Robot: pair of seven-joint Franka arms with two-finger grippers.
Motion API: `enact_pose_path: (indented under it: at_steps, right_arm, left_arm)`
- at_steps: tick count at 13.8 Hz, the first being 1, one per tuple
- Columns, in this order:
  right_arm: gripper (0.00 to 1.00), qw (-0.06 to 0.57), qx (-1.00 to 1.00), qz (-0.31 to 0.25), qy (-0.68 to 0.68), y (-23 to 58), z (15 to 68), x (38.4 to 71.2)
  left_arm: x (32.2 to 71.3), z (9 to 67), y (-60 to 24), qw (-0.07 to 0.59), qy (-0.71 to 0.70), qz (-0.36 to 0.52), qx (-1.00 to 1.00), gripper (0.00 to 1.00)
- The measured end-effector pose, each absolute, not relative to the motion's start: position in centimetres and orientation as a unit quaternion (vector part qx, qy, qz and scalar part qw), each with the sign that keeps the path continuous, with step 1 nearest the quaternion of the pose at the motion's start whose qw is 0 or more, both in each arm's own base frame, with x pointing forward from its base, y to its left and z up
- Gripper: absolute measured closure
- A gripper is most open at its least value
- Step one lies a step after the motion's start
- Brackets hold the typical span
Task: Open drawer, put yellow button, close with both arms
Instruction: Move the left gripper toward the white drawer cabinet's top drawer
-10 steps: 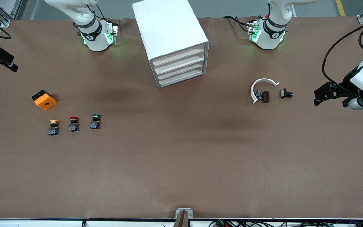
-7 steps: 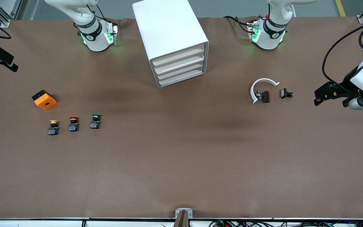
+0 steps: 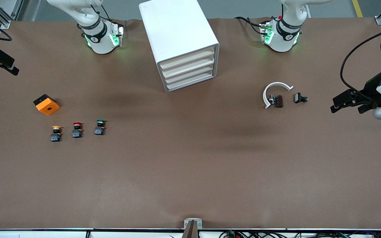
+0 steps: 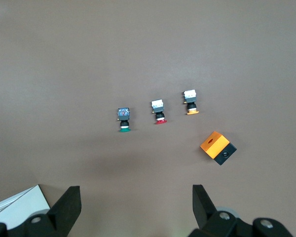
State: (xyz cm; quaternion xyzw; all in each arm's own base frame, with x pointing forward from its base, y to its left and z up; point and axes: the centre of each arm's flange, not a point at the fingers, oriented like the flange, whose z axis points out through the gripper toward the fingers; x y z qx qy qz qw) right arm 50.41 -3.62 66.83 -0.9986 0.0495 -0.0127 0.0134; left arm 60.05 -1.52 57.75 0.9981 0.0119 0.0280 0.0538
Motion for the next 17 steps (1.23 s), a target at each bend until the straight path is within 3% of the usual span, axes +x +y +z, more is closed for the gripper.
enact_pose_path:
  at_steps: [4,9,17]
  right_arm:
    - [0.0,0.013,-0.999,-0.013,0.05,-3.6,66.8,50.4]
    - [0.0,0.013,-0.998,-0.017,0.05,-3.7,67.2,50.4]
    - [0.0,0.013,-0.998,-0.002,0.06,-4.7,65.7,51.3]
  left_arm:
    - [61.2,53.2,-2.8,0.056,0.044,-0.024,0.997,0.0]
    - [62.7,43.9,-11.5,0.042,0.151,-0.108,0.982,0.0]
    - [62.6,41.3,-18.7,0.055,0.4,-0.172,0.898,0.0]
